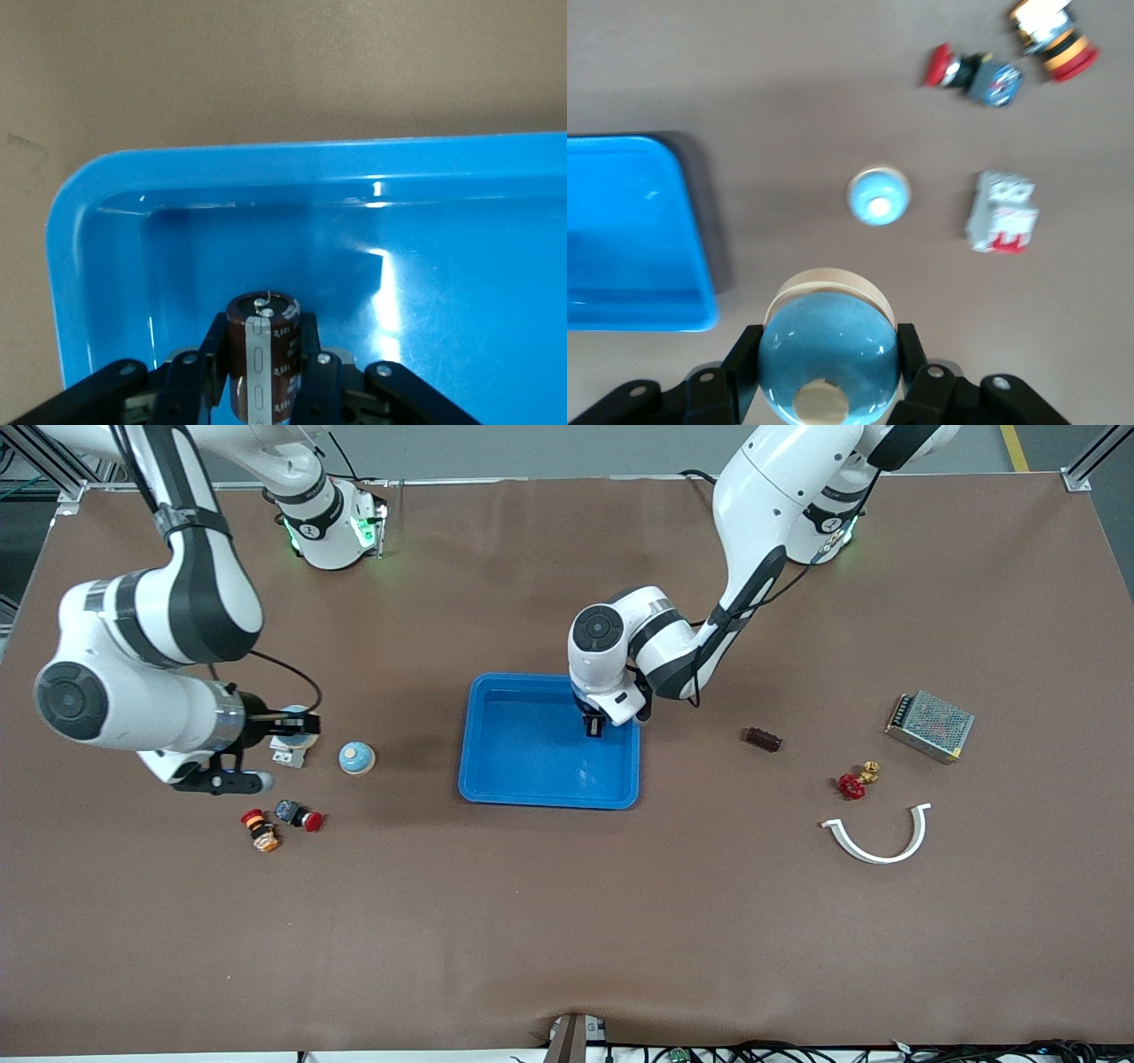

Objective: Place electrolytic capacitor and blue bell in tray
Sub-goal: 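Lower the capacitor into the tray while the right gripper carries the bell over, then open the left gripper, reach the second capacitor while the right gripper sets the bell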

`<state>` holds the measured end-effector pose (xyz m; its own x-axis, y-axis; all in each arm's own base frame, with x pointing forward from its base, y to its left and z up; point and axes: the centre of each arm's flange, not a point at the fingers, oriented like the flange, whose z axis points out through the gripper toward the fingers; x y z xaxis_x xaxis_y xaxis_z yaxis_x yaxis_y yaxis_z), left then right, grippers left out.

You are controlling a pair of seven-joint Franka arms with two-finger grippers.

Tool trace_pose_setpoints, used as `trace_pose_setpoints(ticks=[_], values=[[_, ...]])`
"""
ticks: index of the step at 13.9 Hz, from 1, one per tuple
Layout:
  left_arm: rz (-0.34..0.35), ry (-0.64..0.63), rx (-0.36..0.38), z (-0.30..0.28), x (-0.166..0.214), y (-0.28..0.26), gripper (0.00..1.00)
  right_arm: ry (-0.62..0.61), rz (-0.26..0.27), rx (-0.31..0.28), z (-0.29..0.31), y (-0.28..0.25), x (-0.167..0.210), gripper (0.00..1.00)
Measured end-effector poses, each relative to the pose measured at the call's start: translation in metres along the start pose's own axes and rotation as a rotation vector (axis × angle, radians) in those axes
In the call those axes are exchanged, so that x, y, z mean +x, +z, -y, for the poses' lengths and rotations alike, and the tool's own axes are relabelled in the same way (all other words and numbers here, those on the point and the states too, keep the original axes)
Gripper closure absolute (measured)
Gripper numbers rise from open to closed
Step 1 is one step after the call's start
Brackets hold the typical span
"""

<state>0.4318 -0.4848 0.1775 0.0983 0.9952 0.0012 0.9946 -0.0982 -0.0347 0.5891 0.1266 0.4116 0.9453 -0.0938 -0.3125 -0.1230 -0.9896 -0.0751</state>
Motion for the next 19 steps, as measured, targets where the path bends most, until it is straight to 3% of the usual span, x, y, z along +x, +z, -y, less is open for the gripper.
trace_pose_setpoints(ticks=[1, 2, 8, 14, 19], values=[[-0.002, 0.004, -0.002, 0.000, 0.000, 0.000, 0.66, 0.031, -0.007, 0.001, 0.017, 0.002, -0.004, 0.35], [-0.010, 0.019, -0.008, 0.002, -0.001, 0.002, 0.58, 0.060, -0.020, -0.001, 0.037, 0.005, -0.009, 0.35], [-0.034, 0.041, -0.025, 0.003, -0.005, -0.006, 0.00, 0.174, -0.141, 0.015, 0.164, 0.050, -0.050, 0.35], [-0.065, 0.016, -0.062, -0.023, 0.020, -0.068, 0.00, 0.191, -0.208, 0.038, 0.206, 0.122, -0.057, 0.35], [-0.055, 0.098, -0.021, -0.054, 0.069, -0.108, 0.00, 0.177, -0.233, 0.033, 0.217, 0.181, -0.064, 0.35]])
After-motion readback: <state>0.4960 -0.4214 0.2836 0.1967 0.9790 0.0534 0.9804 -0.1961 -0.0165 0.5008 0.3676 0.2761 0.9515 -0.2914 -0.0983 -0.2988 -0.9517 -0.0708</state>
